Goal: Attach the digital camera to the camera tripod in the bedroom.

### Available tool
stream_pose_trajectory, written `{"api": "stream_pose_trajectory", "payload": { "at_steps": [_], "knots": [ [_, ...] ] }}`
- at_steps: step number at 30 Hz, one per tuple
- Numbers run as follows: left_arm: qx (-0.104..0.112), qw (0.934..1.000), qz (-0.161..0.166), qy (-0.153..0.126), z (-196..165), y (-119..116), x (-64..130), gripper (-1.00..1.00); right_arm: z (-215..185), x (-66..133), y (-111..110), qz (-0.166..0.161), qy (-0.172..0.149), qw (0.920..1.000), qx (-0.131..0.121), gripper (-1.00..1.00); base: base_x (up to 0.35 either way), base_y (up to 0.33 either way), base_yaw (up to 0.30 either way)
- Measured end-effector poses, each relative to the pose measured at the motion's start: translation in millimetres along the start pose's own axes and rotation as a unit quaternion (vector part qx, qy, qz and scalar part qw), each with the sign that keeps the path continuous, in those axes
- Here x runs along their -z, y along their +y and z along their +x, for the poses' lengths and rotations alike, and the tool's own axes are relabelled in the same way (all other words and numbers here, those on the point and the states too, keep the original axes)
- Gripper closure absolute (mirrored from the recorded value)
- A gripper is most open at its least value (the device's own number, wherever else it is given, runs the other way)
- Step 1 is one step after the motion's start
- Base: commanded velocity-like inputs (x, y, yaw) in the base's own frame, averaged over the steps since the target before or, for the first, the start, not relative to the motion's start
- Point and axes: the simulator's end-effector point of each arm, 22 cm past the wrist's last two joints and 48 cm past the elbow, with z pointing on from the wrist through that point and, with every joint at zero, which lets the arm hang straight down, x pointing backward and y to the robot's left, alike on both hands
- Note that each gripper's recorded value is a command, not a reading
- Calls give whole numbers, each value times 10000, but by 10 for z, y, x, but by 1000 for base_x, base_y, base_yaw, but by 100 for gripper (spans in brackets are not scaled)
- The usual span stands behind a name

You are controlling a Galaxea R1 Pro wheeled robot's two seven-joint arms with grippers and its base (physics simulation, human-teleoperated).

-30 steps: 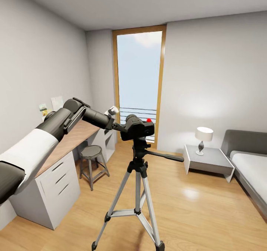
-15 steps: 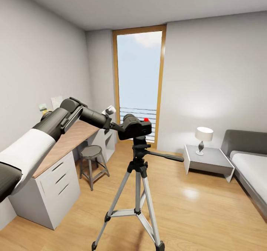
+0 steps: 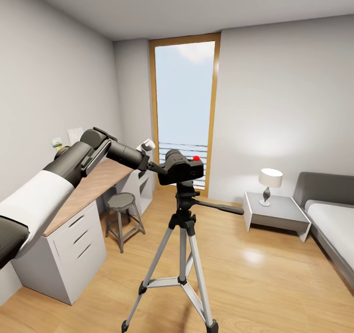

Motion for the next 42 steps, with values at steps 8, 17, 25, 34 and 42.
{"api": "stream_pose_trajectory", "payload": {
  "at_steps": [8,17,25,34,42],
  "knots": [
    [-6,10000,3,9,0,-5,-8,100,-62,-51,9,-52,-61,9999,112,-100,0,0,0],
    [-9,10000,10,11,-2,-11,-16,100,-7,-247,371,-192,-196,9996,-121,-100,0,0,0],
    [-34,10000,58,17,-20,-54,-63,100,-255,-517,343,174,-566,9982,21,-100,0,0,0],
    [-59,9999,89,26,-35,-87,-102,100,-508,-672,121,539,-705,9959,171,-100,0,0,0],
    [-58,9999,85,26,-35,-84,-100,100,-641,-758,26,480,-594,9971,12,-100,0,0,0]
  ]
}}
